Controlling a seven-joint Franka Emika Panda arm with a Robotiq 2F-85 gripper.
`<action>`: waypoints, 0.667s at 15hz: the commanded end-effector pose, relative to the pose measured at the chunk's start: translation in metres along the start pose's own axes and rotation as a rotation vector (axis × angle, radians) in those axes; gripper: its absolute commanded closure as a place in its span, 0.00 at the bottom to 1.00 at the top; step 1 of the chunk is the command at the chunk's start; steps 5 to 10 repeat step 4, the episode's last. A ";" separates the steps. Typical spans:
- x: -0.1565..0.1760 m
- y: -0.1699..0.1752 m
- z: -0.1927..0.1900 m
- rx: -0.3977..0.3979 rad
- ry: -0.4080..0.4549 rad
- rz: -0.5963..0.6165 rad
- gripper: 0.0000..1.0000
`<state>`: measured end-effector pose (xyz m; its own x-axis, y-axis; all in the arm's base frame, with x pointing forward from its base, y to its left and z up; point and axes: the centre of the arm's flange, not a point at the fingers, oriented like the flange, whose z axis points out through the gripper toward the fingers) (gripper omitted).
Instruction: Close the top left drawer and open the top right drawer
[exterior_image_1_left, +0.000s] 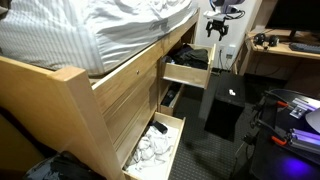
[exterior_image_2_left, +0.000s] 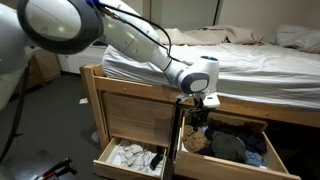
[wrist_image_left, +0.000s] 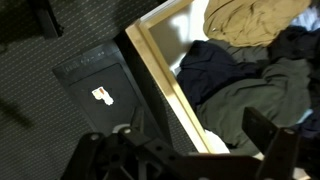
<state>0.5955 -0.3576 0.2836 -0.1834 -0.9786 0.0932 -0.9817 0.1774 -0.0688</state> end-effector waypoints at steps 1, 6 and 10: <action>-0.013 0.032 -0.093 0.146 -0.135 0.000 0.00; -0.009 0.008 -0.093 0.146 -0.086 0.008 0.00; -0.009 0.008 -0.093 0.146 -0.086 0.008 0.00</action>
